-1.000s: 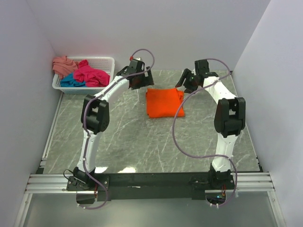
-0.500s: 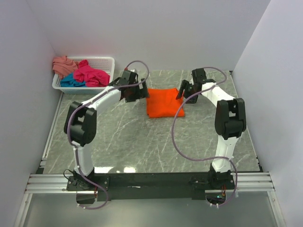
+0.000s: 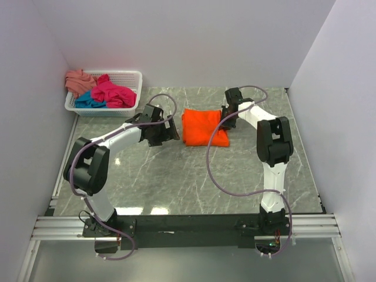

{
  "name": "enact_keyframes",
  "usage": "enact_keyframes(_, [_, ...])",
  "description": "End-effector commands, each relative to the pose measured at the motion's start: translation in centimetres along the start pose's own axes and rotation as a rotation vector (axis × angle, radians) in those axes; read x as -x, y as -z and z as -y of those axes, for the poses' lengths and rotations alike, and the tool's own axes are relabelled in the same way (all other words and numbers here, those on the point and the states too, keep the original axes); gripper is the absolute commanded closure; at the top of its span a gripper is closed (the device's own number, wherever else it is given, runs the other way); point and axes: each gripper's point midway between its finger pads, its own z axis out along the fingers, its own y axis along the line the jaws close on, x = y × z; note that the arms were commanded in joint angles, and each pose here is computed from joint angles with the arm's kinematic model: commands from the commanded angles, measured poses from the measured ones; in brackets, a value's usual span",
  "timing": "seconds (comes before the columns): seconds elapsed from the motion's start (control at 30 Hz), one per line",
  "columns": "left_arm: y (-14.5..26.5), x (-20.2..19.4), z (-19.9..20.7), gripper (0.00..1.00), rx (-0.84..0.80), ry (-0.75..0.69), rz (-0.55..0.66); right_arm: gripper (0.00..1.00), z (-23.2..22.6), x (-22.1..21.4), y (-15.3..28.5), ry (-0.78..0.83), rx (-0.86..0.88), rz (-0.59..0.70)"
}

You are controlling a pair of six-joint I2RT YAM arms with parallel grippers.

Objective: Fold and stack the t-shirts
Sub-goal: Neatly place the folded tshirt to the corner

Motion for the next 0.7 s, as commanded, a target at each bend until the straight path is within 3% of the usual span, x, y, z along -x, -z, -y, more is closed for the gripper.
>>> enact_keyframes(0.0, [1.9, 1.4, 1.5, 0.01, -0.051, -0.005, 0.072, 0.85, 0.8, 0.5, -0.3, -0.022, -0.058, 0.001])
enact_keyframes(0.03, [2.1, 1.5, 1.4, 0.01, -0.044, -0.007, 0.078, 0.96, 0.6, 1.0, -0.1, -0.025, -0.064, 0.003])
enact_keyframes(0.1, [2.5, 1.8, 1.3, 0.01, -0.035, -0.007, 0.095, 1.0, 1.2, 1.8, 0.1, -0.018, -0.106, 0.022])
enact_keyframes(0.5, [5.2, 3.5, 0.6, 0.01, 0.025, 0.001, 0.187, 1.0, 6.4, 7.2, 5.5, 0.041, -0.218, 0.155])
enact_keyframes(0.67, [5.2, 3.5, 0.4, 0.0, 0.037, 0.004, 0.175, 1.0, 9.7, 3.9, 6.8, 0.002, -0.263, 0.097])
